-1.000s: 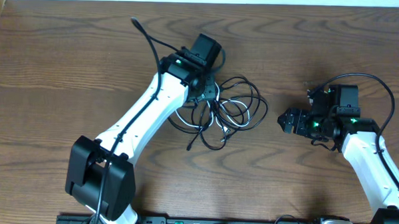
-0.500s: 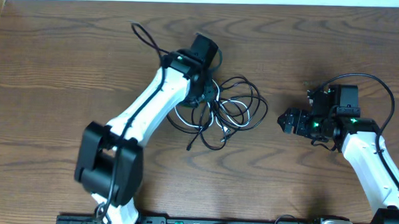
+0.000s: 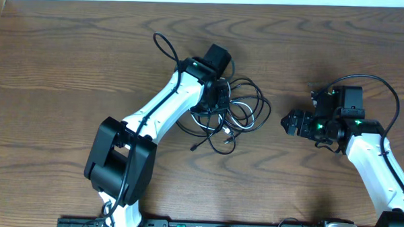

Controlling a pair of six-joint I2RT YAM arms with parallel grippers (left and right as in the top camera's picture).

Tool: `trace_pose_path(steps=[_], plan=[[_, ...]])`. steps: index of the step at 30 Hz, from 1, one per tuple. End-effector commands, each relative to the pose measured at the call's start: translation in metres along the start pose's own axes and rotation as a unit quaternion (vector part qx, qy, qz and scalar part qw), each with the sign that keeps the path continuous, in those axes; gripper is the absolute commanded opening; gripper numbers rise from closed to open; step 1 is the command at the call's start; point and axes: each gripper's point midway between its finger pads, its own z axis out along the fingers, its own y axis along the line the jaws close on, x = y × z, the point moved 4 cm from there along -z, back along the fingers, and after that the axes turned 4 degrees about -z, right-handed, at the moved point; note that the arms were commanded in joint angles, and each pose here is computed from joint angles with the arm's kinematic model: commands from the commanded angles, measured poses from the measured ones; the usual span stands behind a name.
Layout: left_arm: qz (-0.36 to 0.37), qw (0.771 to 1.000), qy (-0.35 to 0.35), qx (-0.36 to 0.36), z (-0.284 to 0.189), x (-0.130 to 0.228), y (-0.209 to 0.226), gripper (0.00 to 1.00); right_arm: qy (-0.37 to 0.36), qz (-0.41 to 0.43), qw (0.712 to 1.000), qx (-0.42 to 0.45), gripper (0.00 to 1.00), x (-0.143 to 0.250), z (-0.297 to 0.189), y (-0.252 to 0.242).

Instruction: Untangle cables

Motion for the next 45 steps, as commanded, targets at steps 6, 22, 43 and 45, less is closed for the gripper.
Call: trace_pose_path(steps=[6,22,43,45], plan=[[0.002,1.0,-0.007,-0.013,0.008,-0.002,0.0,0.29,0.002,-0.003,1.0,0.005,0.89,0.002,0.001,0.0],[0.041,0.999,-0.014,-0.008,0.009,-0.009,0.0,0.08,0.006,-0.001,1.0,0.006,0.93,0.003,0.001,0.0],[0.193,0.899,-0.338,0.201,-0.231,-0.004,-0.044,0.07,0.024,-0.03,0.998,-0.054,0.99,0.011,0.004,0.023],[0.203,0.877,-0.375,0.223,-0.258,0.002,-0.046,0.08,0.024,-0.03,0.998,-0.053,0.99,0.011,0.004,0.023]])
